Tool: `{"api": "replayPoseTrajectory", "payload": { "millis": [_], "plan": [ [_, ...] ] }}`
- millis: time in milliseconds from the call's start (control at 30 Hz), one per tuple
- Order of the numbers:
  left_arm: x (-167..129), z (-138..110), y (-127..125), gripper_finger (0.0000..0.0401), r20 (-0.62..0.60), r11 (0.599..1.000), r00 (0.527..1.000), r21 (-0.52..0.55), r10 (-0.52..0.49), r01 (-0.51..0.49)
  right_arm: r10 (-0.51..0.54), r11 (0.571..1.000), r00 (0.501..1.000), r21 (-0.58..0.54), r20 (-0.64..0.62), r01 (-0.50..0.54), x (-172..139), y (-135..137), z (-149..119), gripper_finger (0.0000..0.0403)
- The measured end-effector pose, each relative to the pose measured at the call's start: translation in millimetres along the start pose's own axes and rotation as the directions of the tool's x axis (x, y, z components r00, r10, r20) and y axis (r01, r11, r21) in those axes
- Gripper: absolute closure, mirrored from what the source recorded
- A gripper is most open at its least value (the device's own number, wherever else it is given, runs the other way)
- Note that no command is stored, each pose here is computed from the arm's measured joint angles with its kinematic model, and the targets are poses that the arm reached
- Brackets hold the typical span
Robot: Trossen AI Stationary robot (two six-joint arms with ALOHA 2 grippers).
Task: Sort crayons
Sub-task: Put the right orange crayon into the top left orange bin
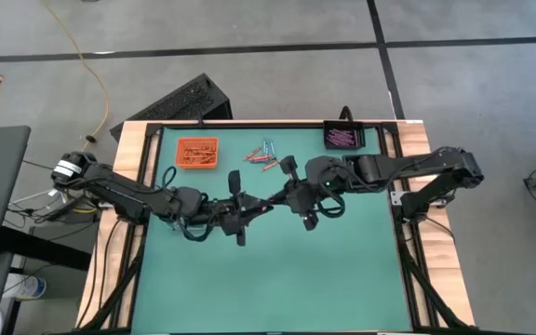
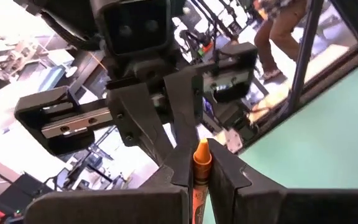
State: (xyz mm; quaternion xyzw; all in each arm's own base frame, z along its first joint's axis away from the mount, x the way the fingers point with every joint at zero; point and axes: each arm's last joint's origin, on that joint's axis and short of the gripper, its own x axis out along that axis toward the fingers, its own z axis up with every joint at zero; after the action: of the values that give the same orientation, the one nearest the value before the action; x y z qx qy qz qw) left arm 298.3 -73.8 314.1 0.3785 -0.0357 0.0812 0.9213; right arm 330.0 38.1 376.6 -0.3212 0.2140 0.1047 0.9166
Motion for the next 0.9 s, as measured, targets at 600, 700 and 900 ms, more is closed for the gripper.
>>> {"api": "replayPoseTrajectory", "payload": {
  "millis": [600, 700, 900],
  "plan": [
    [-11.5, -75.5, 22.3, 0.0394, -0.648, 0.978, 0.759, 0.196, 0.073, 0.073, -0.039, 0.953, 0.915, 0.259, -0.402, 0.155, 0.6, -11.1, -54.8, 0.0202],
    [-17.5, -100.7, 38.4, 0.0394, -0.755, 0.978, 0.651, 0.187, 0.085, 0.089, -0.022, 0.943, 0.904, 0.292, -0.426, 0.161, 1.2, -9.4, -60.5, 0.0204],
    [-33.2, -154.1, 74.7, 0.0394, -0.9, 0.987, 0.432, 0.114, 0.055, 0.111, 0.023, 0.942, 0.88, 0.305, -0.474, 0.14, 12.0, 6.3, -81.1, 0.0217]
  ]
}}
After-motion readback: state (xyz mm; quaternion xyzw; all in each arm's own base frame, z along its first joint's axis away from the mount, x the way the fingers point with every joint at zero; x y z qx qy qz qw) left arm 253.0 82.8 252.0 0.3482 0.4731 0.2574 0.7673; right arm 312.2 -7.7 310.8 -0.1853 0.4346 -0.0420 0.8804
